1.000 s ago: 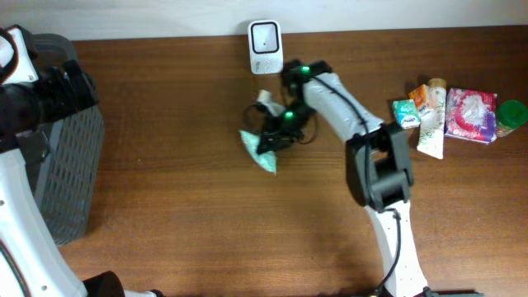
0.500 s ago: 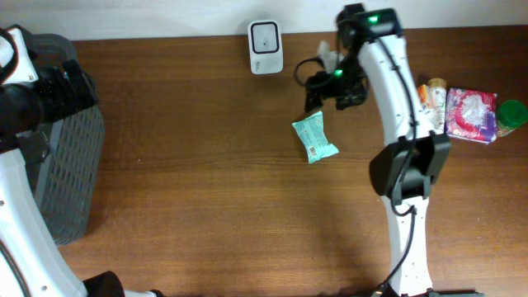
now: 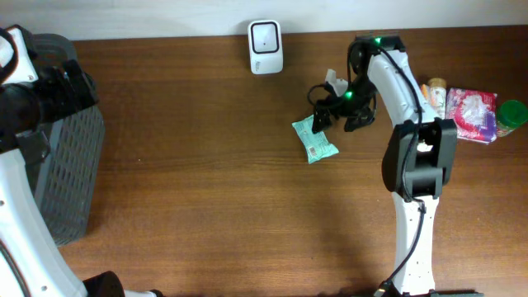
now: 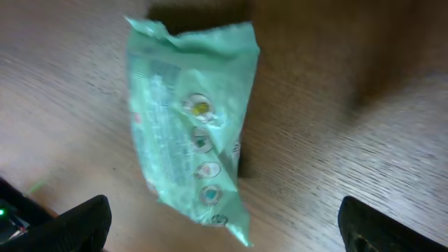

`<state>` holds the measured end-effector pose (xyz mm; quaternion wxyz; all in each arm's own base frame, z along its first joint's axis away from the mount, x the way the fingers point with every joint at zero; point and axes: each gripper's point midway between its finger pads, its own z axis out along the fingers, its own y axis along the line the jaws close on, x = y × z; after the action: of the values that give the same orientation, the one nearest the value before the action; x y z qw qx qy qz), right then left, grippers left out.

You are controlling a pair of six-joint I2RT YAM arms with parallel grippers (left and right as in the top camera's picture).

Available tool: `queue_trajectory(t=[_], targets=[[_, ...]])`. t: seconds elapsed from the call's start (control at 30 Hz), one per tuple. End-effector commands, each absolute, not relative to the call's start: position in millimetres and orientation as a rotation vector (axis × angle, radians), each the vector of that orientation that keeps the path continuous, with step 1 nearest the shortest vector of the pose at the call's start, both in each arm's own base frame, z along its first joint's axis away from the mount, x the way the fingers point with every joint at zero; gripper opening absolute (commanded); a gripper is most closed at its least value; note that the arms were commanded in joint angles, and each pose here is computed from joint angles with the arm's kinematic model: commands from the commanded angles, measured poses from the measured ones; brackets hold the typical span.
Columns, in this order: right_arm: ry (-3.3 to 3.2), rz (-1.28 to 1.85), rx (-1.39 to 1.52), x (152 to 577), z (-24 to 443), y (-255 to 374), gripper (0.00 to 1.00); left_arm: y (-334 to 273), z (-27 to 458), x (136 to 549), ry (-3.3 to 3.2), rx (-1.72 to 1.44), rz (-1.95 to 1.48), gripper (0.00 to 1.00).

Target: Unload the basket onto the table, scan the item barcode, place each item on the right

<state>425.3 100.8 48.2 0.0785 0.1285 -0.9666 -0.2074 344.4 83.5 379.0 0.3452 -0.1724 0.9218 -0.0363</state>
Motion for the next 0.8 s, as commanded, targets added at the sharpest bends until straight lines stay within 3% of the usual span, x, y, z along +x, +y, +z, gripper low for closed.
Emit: queue_trajectory(t=[0.0,0.17,0.27,0.4,0.5,0.53,0.57,0.6,0.67,0.77], targets=[[-2.856,-0.799,0.355,421,51,104,0.92,82,386,341,2.373,-0.445,-0.093,0.99],[-2.844,-0.904,0.366,424,52,112,0.85,82,386,341,2.373,-0.445,-0.093,0.99],[-2.832,-0.903,0.353,419,35,112,0.84,82,386,341,2.373,-0.445,-0.093,0.99],[-2.832,-0.953,0.358,418,15,118,0.75,82,386,341,2.373,-0.446,-0.093,0.99],[-2.839,-0.953,0.393,418,9,126,0.62,82,386,341,2.373,-0.446,-0.093,0.99],[-2.832,-0.959,0.407,416,6,131,0.42,82,386,341,2.373,-0.445,-0.093,0.99],[-2.826,-0.971,0.412,415,6,135,0.3,82,386,341,2.373,-0.445,-0.093,0.99],[-2.826,-0.981,0.417,415,6,137,0.08,82,386,341,2.373,-0.445,-0.093,0.99],[-2.826,-1.07,0.359,424,18,148,0.04,82,386,341,2.373,-0.445,-0.093,0.99],[-2.815,-1.436,0.447,454,79,177,0.04,82,386,341,2.373,-0.445,-0.093,0.99]])
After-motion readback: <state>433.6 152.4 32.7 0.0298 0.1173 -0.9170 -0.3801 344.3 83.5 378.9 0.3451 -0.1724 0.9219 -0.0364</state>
